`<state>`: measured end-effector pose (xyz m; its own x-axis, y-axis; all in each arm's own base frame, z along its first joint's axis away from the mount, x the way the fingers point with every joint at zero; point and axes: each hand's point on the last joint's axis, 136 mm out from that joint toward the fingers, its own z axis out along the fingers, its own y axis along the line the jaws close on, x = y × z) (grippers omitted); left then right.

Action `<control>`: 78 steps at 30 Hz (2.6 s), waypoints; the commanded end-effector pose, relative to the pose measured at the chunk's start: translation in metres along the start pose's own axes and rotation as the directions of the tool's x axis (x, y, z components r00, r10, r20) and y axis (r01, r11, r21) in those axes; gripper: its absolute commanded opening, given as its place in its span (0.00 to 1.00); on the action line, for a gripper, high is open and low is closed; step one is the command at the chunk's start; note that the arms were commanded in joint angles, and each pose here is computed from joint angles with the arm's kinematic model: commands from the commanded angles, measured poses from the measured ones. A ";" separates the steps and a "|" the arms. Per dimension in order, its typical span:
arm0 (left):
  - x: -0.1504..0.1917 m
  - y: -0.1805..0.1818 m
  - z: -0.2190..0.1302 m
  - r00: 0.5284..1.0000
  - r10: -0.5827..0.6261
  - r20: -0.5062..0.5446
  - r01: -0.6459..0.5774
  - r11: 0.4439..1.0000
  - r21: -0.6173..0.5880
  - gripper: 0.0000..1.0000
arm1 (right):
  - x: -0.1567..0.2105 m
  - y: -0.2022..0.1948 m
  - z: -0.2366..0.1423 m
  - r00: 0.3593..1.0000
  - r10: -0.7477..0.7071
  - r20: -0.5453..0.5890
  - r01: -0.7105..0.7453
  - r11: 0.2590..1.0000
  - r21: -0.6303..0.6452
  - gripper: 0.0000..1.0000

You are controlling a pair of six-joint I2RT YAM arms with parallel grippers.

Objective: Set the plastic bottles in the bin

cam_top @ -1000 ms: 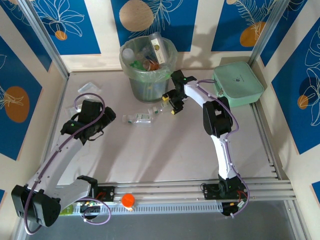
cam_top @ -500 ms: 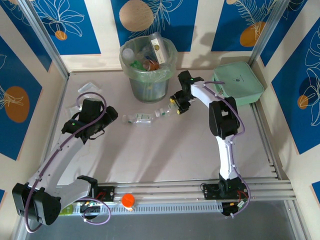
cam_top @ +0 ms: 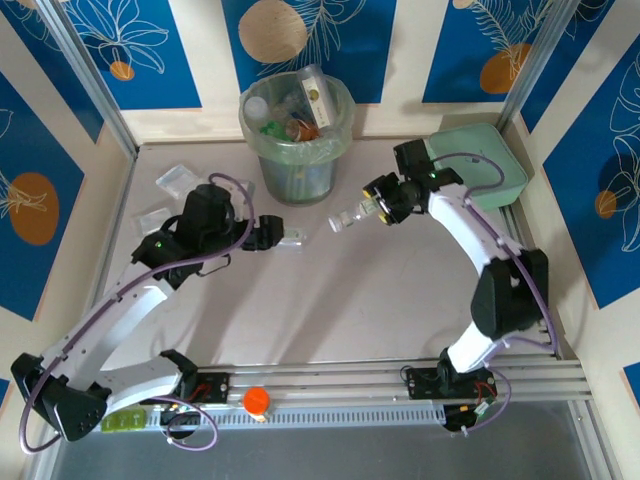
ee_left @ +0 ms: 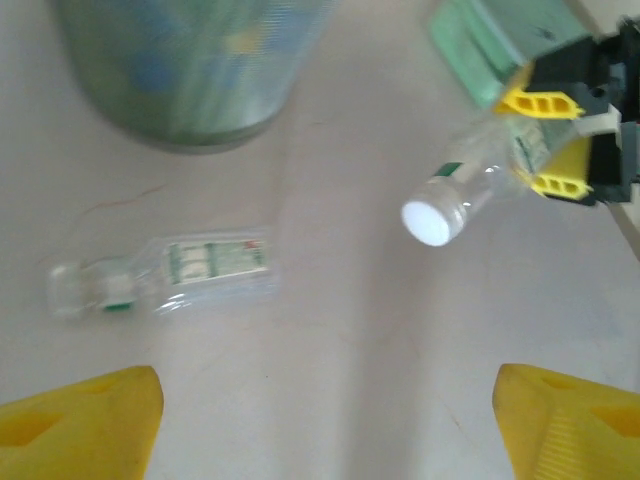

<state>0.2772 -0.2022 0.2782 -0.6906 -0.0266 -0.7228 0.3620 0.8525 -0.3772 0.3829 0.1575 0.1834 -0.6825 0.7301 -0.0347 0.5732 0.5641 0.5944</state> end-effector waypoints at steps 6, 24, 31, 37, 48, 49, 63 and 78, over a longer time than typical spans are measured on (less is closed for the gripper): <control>0.005 -0.082 0.025 0.980 0.170 -0.106 -0.130 0.944 0.304 0.86 | 0.046 -0.007 -0.056 0.959 -0.283 -0.020 0.276 0.947 -0.166 0.49; 0.056 -0.178 0.064 0.936 0.283 -0.212 -0.089 0.768 0.634 0.83 | 0.106 -0.017 -0.101 0.915 -0.396 -0.084 0.343 0.869 -0.356 0.50; 0.051 -0.186 0.074 0.946 0.254 -0.201 -0.070 0.767 0.637 0.85 | 0.117 -0.008 -0.100 0.911 -0.401 -0.101 0.335 0.859 -0.387 0.52; 0.049 -0.190 0.080 0.953 0.227 -0.200 -0.048 0.767 0.640 0.79 | 0.122 -0.001 -0.103 0.915 -0.387 -0.112 0.308 0.851 -0.425 0.53; 0.037 -0.193 0.073 0.964 0.227 -0.139 -0.084 0.757 0.648 0.50 | 0.122 -0.003 -0.101 0.917 -0.386 -0.102 0.314 0.854 -0.414 0.55; 0.036 -0.193 0.073 0.964 0.227 -0.137 -0.087 0.759 0.646 0.50 | 0.121 -0.003 -0.103 0.917 -0.387 -0.095 0.318 0.854 -0.411 0.64; -0.081 -0.137 0.078 0.998 0.047 0.034 -0.057 0.913 0.403 0.49 | 0.066 0.012 -0.225 0.894 -0.343 0.288 0.441 0.791 -0.424 0.89; -0.270 -0.009 0.128 0.836 -0.315 0.449 0.376 0.925 -0.049 0.44 | 0.064 -0.024 -0.161 0.911 -0.354 0.213 0.410 0.833 -0.372 0.87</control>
<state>0.5125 -0.2956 0.4226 -0.4430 -0.4446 -0.7785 0.2000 0.7975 -0.5692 0.2506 0.1284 0.2944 -0.7393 0.5632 -0.3691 0.0760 0.6144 0.7853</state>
